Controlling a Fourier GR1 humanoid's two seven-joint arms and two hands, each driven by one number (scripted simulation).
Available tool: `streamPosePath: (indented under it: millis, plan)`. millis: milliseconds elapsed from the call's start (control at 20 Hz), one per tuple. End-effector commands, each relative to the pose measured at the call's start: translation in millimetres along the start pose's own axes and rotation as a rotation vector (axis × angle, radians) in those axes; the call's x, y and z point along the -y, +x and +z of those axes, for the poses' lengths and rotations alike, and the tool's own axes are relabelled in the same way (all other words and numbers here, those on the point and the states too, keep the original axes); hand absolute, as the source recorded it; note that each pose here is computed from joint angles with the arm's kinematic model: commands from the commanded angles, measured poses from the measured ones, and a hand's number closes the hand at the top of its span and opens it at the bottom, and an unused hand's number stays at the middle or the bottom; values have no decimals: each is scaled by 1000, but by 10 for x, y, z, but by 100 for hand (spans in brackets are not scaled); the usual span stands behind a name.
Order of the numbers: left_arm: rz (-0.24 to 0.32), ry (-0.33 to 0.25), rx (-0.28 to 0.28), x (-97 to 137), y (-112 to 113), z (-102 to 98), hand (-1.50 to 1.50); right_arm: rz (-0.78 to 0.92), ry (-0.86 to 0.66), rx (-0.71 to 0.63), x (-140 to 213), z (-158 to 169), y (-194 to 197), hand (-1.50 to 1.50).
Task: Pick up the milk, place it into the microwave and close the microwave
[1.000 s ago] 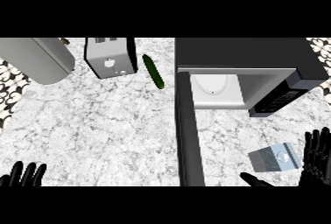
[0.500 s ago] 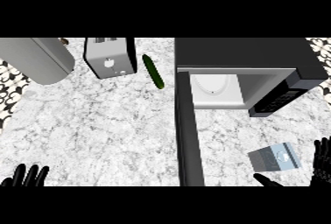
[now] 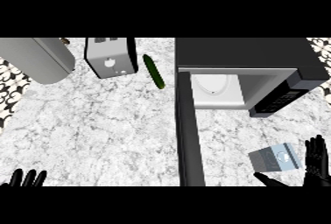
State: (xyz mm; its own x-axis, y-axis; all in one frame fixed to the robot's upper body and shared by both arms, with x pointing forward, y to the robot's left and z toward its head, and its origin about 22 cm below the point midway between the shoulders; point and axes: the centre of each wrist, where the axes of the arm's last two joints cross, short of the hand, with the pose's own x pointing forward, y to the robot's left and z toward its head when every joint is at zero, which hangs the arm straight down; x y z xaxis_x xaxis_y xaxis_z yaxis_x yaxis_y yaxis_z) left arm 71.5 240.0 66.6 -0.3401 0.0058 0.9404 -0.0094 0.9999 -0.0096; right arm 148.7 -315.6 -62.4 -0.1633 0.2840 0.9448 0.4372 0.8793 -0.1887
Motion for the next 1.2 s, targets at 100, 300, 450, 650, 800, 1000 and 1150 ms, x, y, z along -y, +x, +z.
streamPosePath:
  millis: [100, 300, 450, 650, 800, 1000, 1150]
  plan:
    - [-16, 28, 12, -181, 202, -63, -150, 34, 29, -38, 221, 40, -343, -150]
    - [-6, 19, 12, -168, 86, -66, -150, 45, 17, -32, 281, 27, -470, -150]
    - [-7, 7, 0, -111, 2, 71, -150, 23, 28, -46, 122, -16, -488, -150]
    - [-11, 13, 12, 23, -93, -8, -150, -20, 64, -87, 6, 40, -634, -150]
    - [-6, -1, 1, -140, 56, 101, -150, -47, 84, -96, 327, 52, -756, -150]
    - [-5, 3, -16, -92, -64, -35, -150, -95, 116, -116, 170, -174, -747, -150]
    - [16, 25, -14, 0, 31, 35, -150, -84, 82, -109, -5, 176, -959, -150]
